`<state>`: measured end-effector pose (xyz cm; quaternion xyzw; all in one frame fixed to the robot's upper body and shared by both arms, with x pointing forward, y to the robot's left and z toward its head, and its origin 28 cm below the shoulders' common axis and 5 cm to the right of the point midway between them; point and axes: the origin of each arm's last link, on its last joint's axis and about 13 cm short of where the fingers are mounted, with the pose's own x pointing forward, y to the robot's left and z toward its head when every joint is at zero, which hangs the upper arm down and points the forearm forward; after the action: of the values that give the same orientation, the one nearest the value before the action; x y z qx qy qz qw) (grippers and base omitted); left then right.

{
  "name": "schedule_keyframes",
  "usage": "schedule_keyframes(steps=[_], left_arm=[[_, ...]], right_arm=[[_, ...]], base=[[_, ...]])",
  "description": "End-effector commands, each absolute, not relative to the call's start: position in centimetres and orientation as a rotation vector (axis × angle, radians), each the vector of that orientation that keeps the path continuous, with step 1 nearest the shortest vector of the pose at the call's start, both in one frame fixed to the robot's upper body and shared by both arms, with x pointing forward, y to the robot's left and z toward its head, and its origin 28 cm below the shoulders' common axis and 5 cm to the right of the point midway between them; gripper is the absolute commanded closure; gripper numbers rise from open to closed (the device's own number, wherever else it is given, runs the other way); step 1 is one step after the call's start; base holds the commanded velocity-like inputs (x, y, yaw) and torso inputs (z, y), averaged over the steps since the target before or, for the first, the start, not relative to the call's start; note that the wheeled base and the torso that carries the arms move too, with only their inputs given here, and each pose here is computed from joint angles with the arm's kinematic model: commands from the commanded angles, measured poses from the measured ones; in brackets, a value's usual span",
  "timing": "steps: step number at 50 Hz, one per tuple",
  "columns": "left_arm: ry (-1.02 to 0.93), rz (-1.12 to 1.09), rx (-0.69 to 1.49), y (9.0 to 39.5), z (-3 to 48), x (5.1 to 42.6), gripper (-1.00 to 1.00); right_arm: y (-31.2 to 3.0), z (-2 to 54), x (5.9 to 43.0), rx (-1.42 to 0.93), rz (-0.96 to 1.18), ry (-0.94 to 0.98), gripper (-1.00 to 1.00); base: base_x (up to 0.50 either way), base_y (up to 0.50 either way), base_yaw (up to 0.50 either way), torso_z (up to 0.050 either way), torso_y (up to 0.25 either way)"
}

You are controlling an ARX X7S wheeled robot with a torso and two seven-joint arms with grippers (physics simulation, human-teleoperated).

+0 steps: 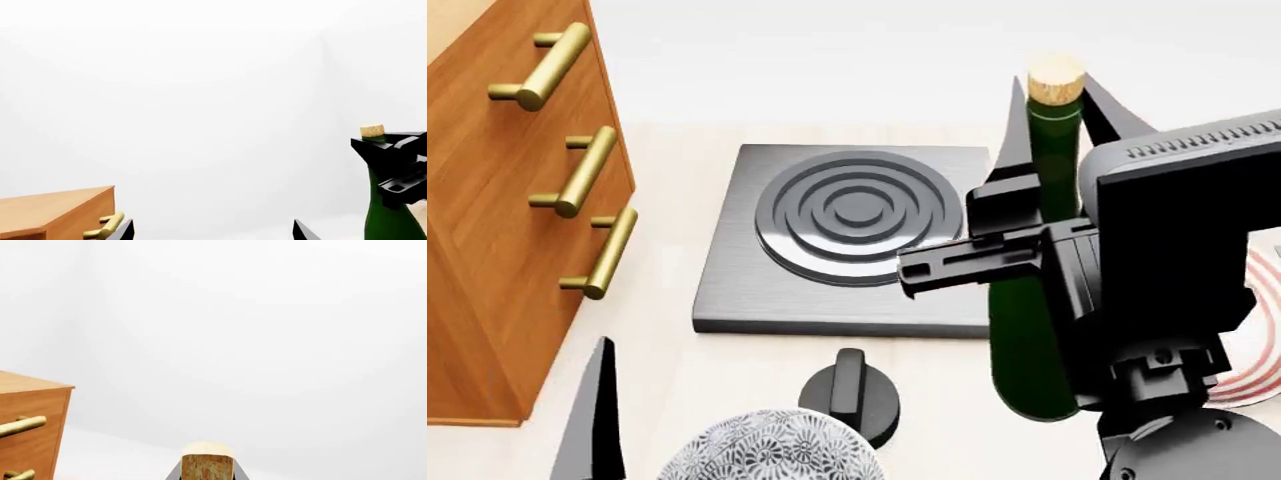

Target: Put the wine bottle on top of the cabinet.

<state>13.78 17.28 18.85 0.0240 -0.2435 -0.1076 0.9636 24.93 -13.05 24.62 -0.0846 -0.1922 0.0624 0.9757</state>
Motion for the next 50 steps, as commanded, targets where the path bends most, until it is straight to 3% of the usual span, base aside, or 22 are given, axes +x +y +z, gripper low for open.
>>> schedule_keyframes(steps=[1,17,26,50], left_arm=[[-0.458,-0.275,0.028,16.4,18.1,13.6,-1.0],[-0.429,-0.319,0.026,15.9,17.7,13.9,-1.0],[-0.388,-0.442,0.007,14.4,16.6,14.2,-1.0],[-0.346,-0.632,-0.052,10.9,16.2,14.8,-1.0]], right_arm=[[-11.1,26.1,25.2,-0.192,0.21,-0.441,1.0],[-9.4,26.4,25.4,-0.209,0.284,-0.458,1.0],[-8.8,26.4,25.0,-0.087,0.379,-0.439,1.0],[-8.2,26.0,24.3,-0.091,0.42,-0.443,1.0]], base=[[0.0,0.0,0.0,0.0,0.0],[0.0,0.0,0.0,0.0,0.001],[0.0,0.0,0.0,0.0,0.0],[0.0,0.0,0.0,0.0,0.0]])
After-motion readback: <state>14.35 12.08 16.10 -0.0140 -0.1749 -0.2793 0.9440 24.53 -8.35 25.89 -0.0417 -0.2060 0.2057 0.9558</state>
